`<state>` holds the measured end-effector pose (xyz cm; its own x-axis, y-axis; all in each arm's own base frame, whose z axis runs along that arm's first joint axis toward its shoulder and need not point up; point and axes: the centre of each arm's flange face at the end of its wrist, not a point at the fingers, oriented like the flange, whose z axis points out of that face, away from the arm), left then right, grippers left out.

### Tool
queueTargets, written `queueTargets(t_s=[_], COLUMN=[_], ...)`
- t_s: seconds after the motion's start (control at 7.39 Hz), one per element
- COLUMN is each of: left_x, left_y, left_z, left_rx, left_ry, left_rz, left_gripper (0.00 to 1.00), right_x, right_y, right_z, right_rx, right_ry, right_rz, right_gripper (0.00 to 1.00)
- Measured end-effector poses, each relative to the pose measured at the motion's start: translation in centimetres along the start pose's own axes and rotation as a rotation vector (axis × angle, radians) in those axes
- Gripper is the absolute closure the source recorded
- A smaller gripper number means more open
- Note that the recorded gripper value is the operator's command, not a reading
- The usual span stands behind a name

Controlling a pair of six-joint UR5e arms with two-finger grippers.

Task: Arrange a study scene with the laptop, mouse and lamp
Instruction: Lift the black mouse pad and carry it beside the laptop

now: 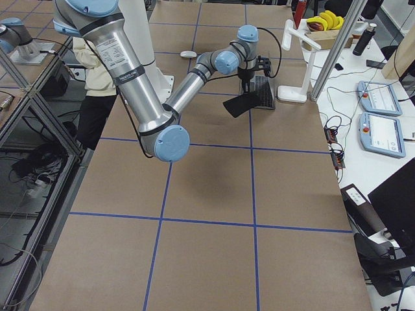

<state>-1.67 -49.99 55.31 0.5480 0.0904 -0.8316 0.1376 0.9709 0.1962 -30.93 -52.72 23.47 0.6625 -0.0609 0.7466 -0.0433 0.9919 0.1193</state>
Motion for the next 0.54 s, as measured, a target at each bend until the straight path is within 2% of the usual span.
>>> queueTargets(t_s=[0.27,0.41,0.54], left_x=[0.0,-0.02,-0.01], left_y=[-0.02,-0.02,-0.02], left_z=[0.01,0.02,0.02], left_rx=[0.0,-0.001,-0.001], left_ry=[0.001,0.0,0.001], left_rz=[0.0,-0.001,-0.001], left_gripper=[0.19,0.19,0.19], right_x=[-0.41,-0.8,-1.11], right_y=[0.03,-0.02,0.01], right_z=[0.09,0.13,0.28], right_rx=[0.011,0.029,0.045], right_ry=[0.014,0.027,0.041], right_rz=[-0.01,-0.016,-0.017], right_gripper=[1.0,0.93,0.01])
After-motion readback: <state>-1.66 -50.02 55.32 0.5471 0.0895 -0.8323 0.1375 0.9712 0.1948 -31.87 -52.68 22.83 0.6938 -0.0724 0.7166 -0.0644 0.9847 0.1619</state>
